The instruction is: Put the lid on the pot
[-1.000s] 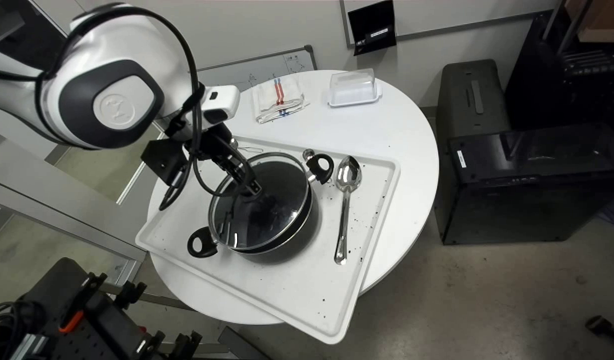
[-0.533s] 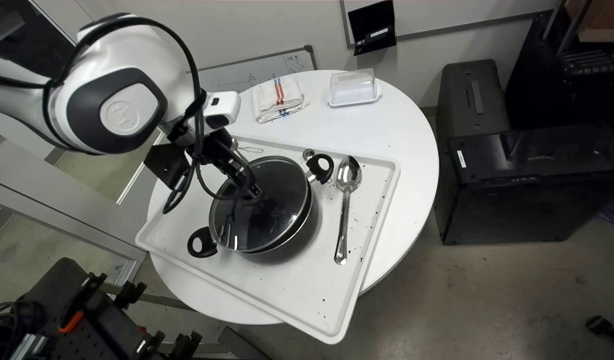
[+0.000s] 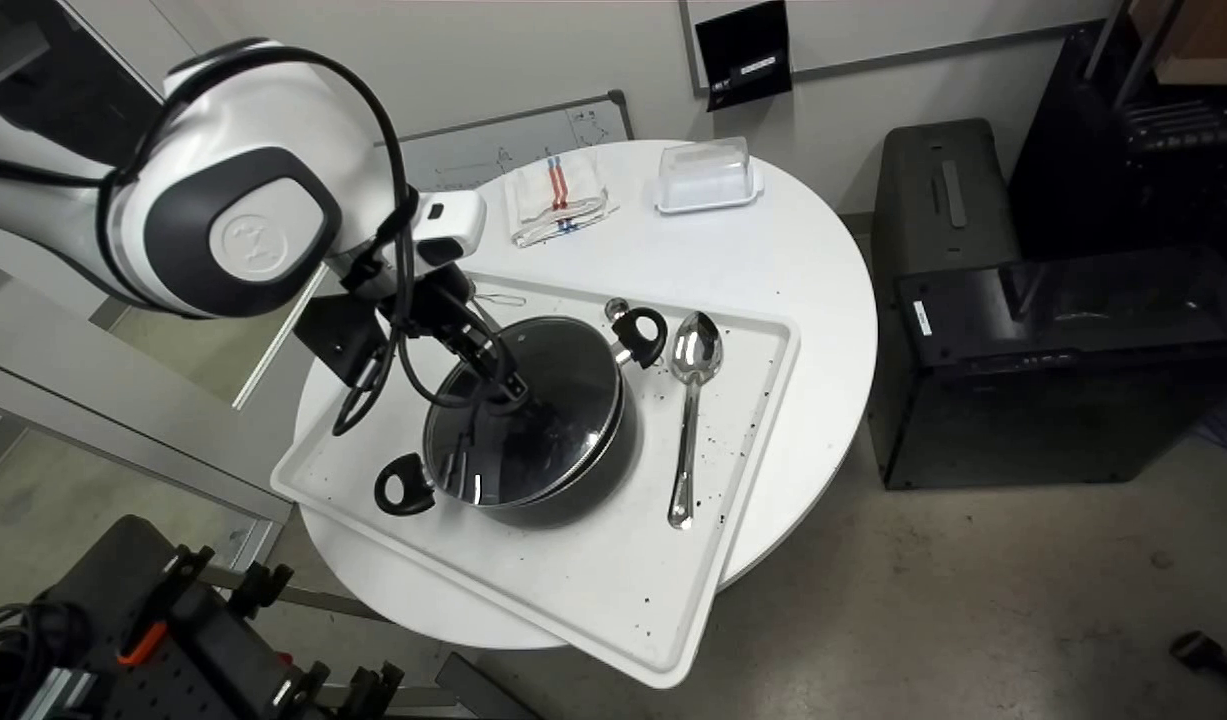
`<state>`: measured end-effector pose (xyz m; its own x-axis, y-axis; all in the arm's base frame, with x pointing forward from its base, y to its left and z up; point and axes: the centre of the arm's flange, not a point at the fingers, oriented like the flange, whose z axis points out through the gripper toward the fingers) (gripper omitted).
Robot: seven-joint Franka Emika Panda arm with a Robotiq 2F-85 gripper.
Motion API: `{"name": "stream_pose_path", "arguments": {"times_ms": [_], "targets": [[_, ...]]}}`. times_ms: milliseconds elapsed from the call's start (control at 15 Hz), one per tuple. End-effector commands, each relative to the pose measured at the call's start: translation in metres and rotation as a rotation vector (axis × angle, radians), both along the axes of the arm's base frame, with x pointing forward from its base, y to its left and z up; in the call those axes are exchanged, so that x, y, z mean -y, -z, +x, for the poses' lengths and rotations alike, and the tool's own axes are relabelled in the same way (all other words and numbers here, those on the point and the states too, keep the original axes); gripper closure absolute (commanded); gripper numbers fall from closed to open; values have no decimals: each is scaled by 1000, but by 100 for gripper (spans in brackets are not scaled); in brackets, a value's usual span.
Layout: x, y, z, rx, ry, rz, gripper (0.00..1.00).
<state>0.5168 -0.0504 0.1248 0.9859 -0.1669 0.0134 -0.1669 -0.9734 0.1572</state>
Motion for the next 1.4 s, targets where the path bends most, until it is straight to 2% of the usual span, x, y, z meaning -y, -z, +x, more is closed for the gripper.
{"name": "stream_pose_path", "arguments": {"times_ms": [0, 1333], "targets": [[1, -3, 5, 29, 7, -1, 75], [-8, 6, -12, 48, -26, 17, 75]]}}
